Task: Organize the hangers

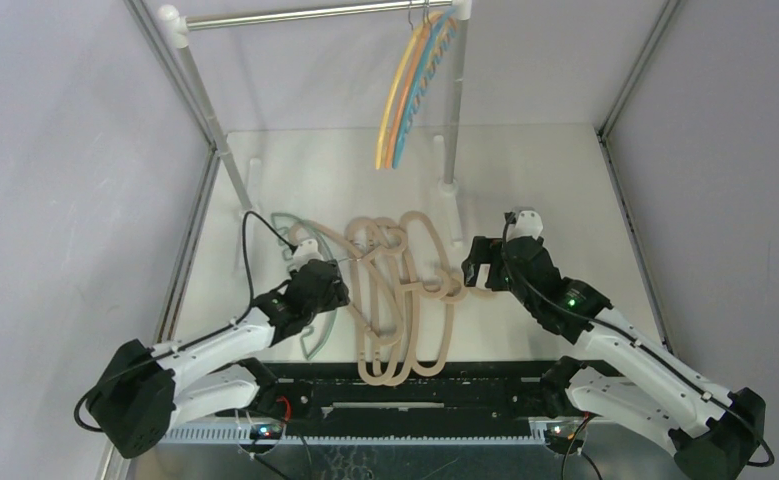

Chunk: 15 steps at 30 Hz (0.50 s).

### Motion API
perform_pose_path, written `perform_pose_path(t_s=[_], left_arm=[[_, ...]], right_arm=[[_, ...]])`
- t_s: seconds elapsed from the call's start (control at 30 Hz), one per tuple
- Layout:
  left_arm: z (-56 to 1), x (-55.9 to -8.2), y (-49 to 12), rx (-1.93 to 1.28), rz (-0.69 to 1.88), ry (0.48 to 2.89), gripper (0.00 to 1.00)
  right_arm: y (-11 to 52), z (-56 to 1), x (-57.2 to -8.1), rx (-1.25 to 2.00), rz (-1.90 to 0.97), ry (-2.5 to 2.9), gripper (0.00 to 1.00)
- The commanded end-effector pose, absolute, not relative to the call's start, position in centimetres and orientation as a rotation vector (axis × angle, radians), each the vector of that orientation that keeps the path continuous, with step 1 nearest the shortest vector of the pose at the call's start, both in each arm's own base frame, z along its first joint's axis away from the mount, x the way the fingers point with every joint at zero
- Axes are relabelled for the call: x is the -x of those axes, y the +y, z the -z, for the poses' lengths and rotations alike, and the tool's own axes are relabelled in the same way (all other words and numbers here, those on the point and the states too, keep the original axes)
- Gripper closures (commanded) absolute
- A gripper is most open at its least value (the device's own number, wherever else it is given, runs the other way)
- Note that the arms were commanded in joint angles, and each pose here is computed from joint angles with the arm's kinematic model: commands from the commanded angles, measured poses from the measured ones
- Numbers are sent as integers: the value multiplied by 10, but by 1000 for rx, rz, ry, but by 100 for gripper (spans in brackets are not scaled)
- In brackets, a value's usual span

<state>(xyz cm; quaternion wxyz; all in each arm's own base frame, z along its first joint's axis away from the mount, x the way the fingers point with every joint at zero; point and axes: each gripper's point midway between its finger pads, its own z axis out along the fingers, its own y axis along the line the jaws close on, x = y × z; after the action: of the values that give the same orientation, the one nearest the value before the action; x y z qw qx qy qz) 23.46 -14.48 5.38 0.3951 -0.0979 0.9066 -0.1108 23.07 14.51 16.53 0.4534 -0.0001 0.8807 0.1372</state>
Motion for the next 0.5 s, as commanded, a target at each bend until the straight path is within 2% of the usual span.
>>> perform_pose_path(t_s=[0.0,0.27,0.47], left_arm=[[-53,-239,-148,319,296,2260,40],[-33,-225,-147,330,284,2301,46],[-15,-215,-139,355,251,2335,45]], right_arm=[[145,-170,-234,-1,-341,2140,0],[148,-165,-235,-2,-345,2150,0],[144,-162,-234,-6,-329,2150,0]])
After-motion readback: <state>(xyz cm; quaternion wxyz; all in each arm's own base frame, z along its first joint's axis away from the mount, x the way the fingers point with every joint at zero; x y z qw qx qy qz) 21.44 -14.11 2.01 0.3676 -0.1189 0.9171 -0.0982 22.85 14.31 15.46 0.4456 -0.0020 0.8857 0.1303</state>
